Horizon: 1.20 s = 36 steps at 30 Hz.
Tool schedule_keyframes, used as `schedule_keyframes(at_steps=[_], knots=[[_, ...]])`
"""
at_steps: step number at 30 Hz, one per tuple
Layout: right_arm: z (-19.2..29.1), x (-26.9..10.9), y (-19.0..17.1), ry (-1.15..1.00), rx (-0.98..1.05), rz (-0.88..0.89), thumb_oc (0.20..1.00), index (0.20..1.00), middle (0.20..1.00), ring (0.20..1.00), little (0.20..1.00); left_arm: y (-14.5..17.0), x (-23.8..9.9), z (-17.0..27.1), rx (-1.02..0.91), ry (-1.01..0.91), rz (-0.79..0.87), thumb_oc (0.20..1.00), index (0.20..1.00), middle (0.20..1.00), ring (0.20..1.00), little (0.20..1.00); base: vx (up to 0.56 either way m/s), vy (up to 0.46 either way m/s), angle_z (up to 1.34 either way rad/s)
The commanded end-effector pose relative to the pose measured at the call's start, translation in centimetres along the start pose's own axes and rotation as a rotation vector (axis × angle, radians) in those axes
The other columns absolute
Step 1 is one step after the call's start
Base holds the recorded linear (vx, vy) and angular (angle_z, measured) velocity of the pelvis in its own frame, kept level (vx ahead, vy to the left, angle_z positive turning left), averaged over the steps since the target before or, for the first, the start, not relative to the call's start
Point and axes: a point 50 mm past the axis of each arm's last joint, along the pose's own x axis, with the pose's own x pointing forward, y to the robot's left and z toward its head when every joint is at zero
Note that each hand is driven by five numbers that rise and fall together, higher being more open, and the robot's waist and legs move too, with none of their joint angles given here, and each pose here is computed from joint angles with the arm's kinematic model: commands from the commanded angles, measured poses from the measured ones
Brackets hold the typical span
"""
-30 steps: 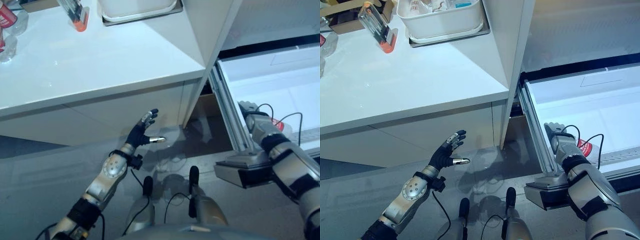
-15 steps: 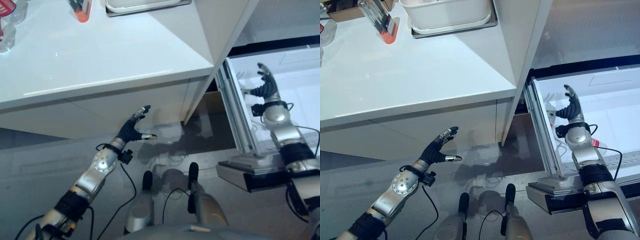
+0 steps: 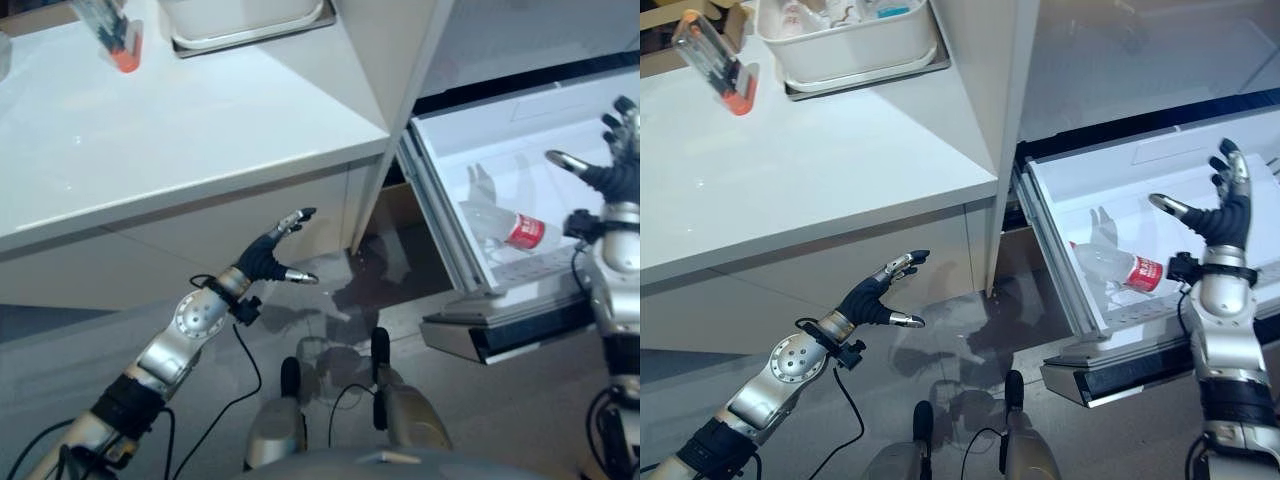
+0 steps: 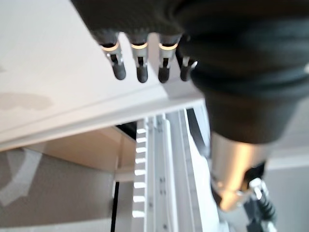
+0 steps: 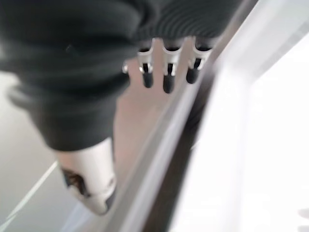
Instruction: Take the drinks into the refrigerator
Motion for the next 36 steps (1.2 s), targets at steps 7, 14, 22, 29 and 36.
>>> schedule_keyframes(at_steps=[7,14,22,29,36], knots=[[-5.4,-3.4,-10.5,0.282,-0.207,-0.261,1.000,1.000,1.000,1.000,1.000,0.2,-1.2,-0.1,-0.064,-0.032,0.030,1.000,1.000,1.000,1.000,1.000,0.02,0.012,-0.18],[-10.0,-8.8,-14.5,0.555,-0.214,-0.419,1.000,1.000,1.000,1.000,1.000,0.0,-1.2,-0.9,-0.100,-0.005,0.065,1.000,1.000,1.000,1.000,1.000,0.02,0.014,-0.17],[-14.3,-14.4,-12.4,0.834,-0.345,-0.272,0.200,0.200,0.200,0.200,0.200,-0.2,-0.9,-0.9,-0.104,-0.010,0.063,1.000,1.000,1.000,1.000,1.000,0.01,0.007,-0.09],[-16.2,-13.3,-3.2,0.846,-0.490,0.177,0.200,0.200,0.200,0.200,0.200,-1.0,-1.0,-0.8,-0.112,-0.001,-0.014,1.000,1.000,1.000,1.000,1.000,0.00,-0.002,0.01],[-10.6,-5.5,7.0,0.439,-0.483,0.438,0.200,0.200,0.200,0.200,0.200,-1.0,-1.0,-0.6,-0.123,-0.008,0.019,1.000,1.000,1.000,1.000,1.000,-0.01,-0.021,0.16]])
